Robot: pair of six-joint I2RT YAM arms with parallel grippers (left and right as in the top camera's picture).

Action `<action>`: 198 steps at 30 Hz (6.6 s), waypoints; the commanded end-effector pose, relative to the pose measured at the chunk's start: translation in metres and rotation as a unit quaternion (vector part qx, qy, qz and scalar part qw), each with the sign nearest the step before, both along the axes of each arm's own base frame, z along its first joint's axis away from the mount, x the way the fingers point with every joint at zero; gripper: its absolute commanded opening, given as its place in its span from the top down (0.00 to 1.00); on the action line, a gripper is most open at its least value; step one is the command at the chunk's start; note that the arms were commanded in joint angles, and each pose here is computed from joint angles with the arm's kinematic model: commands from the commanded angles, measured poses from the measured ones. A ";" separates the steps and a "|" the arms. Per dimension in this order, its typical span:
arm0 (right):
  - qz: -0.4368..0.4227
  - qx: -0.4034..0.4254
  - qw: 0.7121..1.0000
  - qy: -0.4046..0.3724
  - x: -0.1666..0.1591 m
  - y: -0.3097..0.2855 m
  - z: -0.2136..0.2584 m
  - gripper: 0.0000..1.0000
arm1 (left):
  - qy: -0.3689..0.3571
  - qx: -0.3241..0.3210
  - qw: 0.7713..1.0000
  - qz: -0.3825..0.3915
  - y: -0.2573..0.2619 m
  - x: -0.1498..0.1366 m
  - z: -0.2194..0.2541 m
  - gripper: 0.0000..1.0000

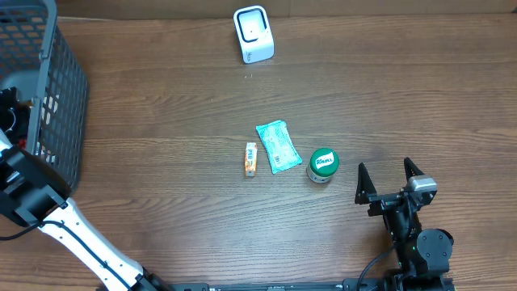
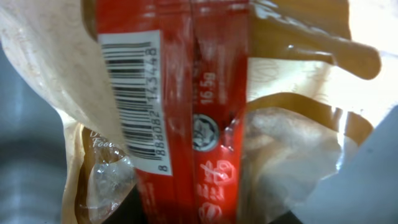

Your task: Scan the item barcode

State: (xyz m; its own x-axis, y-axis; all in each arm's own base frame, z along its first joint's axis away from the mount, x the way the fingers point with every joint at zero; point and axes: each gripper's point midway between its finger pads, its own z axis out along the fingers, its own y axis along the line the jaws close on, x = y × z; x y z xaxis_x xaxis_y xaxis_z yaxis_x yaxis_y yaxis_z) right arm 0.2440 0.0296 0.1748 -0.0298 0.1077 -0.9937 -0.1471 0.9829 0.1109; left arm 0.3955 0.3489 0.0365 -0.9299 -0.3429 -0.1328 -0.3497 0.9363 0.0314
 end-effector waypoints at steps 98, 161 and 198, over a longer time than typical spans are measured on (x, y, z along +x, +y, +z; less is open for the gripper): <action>-0.004 -0.003 1.000 0.002 0.001 -0.002 -0.004 0.00 | -0.003 -0.036 0.999 -0.020 -0.434 -0.088 -0.026 0.34; -0.004 -0.003 1.000 0.002 0.001 -0.002 -0.004 0.00 | -0.109 0.006 0.993 -0.033 -0.409 -0.026 0.162 0.00; 0.010 0.000 1.000 0.001 0.000 0.003 -0.003 0.00 | -0.109 0.006 0.993 -0.033 -0.409 -0.026 0.162 0.00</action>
State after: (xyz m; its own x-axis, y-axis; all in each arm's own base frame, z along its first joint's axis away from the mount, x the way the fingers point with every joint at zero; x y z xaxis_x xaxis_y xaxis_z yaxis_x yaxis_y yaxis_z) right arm 0.2440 0.0301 0.1747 -0.0305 0.1084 -0.9936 -0.1497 0.9824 0.1118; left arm 0.3680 -0.0645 0.1866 -0.9085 -0.2899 -0.3009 -0.2939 0.9553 -0.0329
